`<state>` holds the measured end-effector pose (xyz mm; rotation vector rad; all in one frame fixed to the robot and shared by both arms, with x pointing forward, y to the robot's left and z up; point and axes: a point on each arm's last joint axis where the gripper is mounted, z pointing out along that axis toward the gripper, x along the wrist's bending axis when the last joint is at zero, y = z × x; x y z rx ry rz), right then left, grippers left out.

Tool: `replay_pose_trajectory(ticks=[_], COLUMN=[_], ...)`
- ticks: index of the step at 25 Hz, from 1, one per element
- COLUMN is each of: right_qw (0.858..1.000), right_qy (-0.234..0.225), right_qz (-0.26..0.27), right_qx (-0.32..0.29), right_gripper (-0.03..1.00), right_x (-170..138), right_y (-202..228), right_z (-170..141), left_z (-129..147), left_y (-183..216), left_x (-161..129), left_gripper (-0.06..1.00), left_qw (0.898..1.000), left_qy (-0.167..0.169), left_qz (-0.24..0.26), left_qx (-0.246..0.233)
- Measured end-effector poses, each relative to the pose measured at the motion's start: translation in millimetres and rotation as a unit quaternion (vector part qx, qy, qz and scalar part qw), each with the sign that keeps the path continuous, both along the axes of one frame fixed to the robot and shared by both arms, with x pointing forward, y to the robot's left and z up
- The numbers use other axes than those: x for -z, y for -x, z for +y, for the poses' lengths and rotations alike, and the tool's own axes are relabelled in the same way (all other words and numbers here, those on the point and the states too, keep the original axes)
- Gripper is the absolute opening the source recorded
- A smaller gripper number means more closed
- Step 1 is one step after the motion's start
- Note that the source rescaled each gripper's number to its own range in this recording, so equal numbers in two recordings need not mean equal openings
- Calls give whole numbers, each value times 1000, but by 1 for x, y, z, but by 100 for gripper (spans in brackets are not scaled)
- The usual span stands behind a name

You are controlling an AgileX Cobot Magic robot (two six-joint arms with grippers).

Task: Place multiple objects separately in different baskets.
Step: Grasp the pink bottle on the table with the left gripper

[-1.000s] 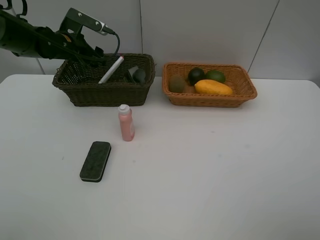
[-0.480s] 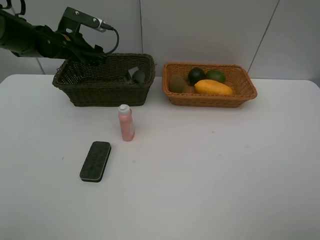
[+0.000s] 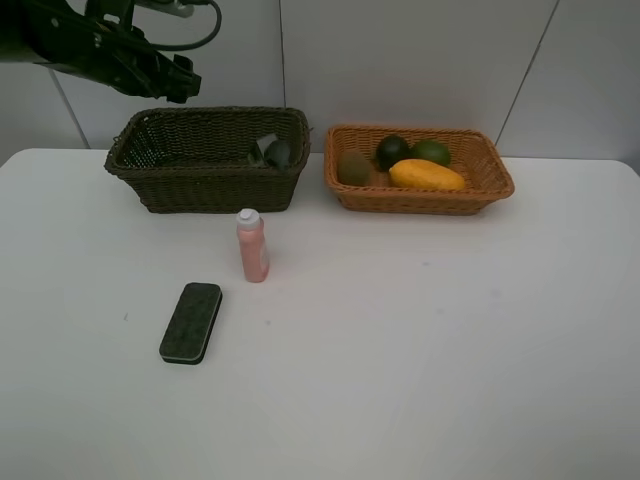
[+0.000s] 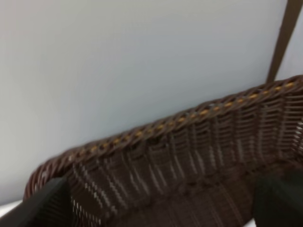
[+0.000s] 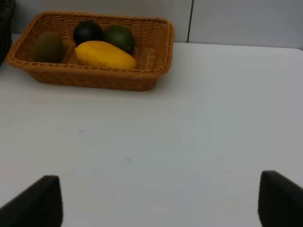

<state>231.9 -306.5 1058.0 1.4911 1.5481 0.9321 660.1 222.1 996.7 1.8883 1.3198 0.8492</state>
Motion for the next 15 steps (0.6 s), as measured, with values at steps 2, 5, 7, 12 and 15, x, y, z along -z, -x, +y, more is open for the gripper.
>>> replay_pose_trajectory(ticks=[2, 5, 7, 12, 15], right_qw=[1000, 1000, 1000, 1000, 1000], right_qy=[0, 0, 0, 0, 0], right_qz=[0, 0, 0, 0, 0], right_qx=[0, 0, 0, 0, 0], right_gripper=[100, 100, 100, 100, 100], right_x=[0, 0, 0, 0, 0], right_y=[0, 0, 0, 0, 0], right_z=[0, 0, 0, 0, 0], left_z=[1, 1, -2, -37, -64], left_y=[7, 18, 28, 54, 68], left_x=[-11, -27, -39, -59, -58], left_gripper=[100, 100, 100, 100, 100], left_qw=[1000, 999, 998, 996, 992], left_qy=[11, 26, 30, 47, 62], left_qz=[15, 36, 48, 74, 104], left_qx=[-7, -15, -11, 23, 42])
